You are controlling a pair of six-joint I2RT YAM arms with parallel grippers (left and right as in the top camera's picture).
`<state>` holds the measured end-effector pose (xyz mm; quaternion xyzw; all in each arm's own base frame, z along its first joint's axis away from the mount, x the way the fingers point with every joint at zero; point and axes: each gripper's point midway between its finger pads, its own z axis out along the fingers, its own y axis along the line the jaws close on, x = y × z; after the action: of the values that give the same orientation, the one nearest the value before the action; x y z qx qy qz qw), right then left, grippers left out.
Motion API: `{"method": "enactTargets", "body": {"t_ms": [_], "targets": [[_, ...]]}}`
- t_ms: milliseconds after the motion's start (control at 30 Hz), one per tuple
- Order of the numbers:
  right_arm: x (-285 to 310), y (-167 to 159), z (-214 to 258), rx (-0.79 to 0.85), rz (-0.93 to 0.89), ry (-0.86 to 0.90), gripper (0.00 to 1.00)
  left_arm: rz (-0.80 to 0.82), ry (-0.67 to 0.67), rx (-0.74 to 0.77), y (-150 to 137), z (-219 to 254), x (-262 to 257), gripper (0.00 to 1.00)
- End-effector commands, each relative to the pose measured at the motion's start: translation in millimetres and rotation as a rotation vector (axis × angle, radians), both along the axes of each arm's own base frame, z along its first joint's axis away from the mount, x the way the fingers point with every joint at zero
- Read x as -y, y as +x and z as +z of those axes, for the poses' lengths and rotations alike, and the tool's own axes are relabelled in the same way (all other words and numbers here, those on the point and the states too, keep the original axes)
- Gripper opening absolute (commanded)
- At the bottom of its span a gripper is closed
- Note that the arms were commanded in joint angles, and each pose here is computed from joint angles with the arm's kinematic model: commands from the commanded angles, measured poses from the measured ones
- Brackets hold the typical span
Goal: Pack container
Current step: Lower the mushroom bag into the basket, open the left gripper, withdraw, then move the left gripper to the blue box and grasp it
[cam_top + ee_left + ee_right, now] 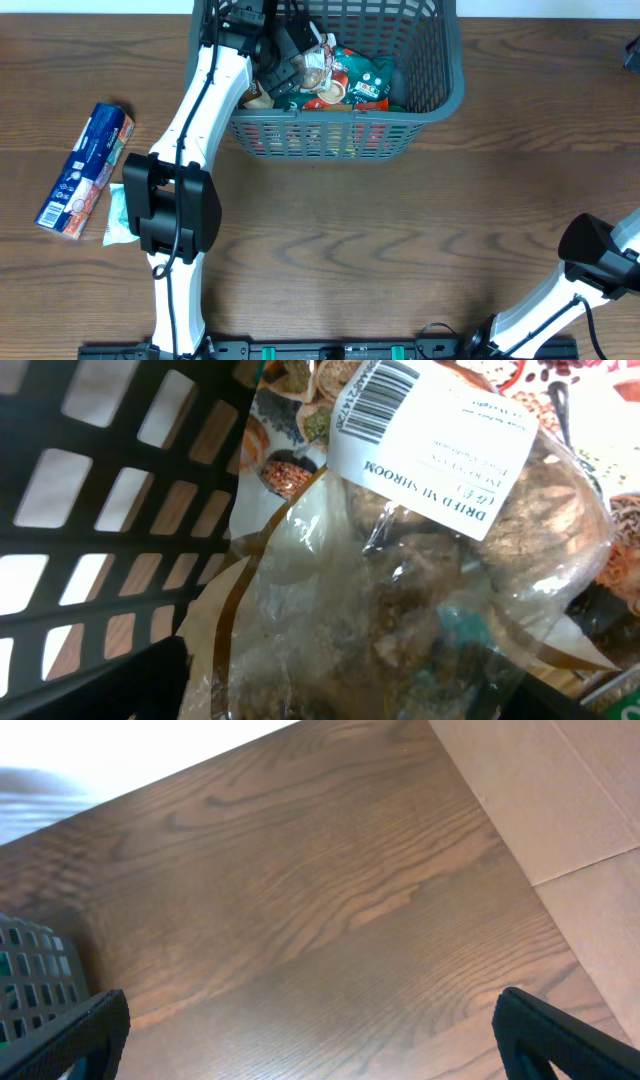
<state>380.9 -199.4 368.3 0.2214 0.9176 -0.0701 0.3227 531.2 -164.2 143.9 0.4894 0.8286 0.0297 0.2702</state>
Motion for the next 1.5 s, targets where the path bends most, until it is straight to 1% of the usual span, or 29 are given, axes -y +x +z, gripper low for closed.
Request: {"method": "enactTargets", "body": {"t_ms": [0, 67, 167, 333, 400, 533, 600, 667, 733, 800, 867, 967, 1033, 1133, 1200, 1333, 1467], "targets": [[1, 0, -4, -0.003, -0.014, 0.021, 0.99, 0.001, -0.031, 0.052, -5, 36, 0, 0.89], [1, 0, -4, -0.005, -0.014, 0.021, 0.99, 0.005, -0.035, 0.095, -7, 58, -3, 0.92], [1, 0, -4, -0.004, -0.014, 0.022, 0.99, 0.020, -0.040, 0.187, -16, 105, -9, 0.98], [1, 0, -4, -0.004, -0.014, 0.022, 0.99, 0.026, -0.083, 0.352, -44, 191, -19, 0.99], [1, 0, -4, -0.004, -0.014, 0.022, 0.99, 0.059, -0.081, 0.418, -56, 220, -29, 0.99], [-3, 2, -4, 0.004, 0.001, 0.038, 0.99, 0.315, -0.087, 0.547, -73, 273, -79, 0.99], [-4, 3, -3, 0.008, 0.010, 0.045, 0.99, 0.513, -0.092, 0.583, -84, 289, -120, 0.99], [-5, 3, -3, 0.009, 0.013, 0.044, 0.99, 0.743, -0.113, 0.589, -102, 295, -170, 0.99], [-4, 3, -3, 0.011, 0.013, 0.043, 0.99, 0.899, -0.131, 0.544, -122, 288, -211, 0.99], [-5, 3, -3, 0.012, 0.013, 0.044, 0.99, 0.992, -0.111, 0.466, -143, 273, -246, 0.99], [-5, 3, -3, 0.012, 0.014, 0.044, 0.99, 1.035, -0.099, 0.360, -159, 252, -273, 0.99], [-7, 5, -2, 0.021, 0.024, 0.054, 0.99, 1.050, -0.094, 0.195, -176, 216, -306, 0.99], [-8, 6, -2, 0.024, 0.027, 0.057, 0.99, 1.111, -0.094, 0.135, -181, 198, -330, 0.99], [-7, 6, -2, 0.026, 0.027, 0.056, 0.99, 1.200, -0.079, 0.042, -185, 163, -365, 0.99], [-7, 7, -1, 0.028, 0.027, 0.055, 0.99, 1.230, -0.073, -0.017, -184, 139, -379, 0.99], [-7, 7, -1, 0.029, 0.027, 0.054, 0.99, 1.236, -0.069, -0.124, -172, 90, -388, 0.99], [-6, 8, 0, 0.036, 0.027, 0.050, 0.99, 1.233, -0.061, -0.185, -158, 42, -394, 0.99]]}}
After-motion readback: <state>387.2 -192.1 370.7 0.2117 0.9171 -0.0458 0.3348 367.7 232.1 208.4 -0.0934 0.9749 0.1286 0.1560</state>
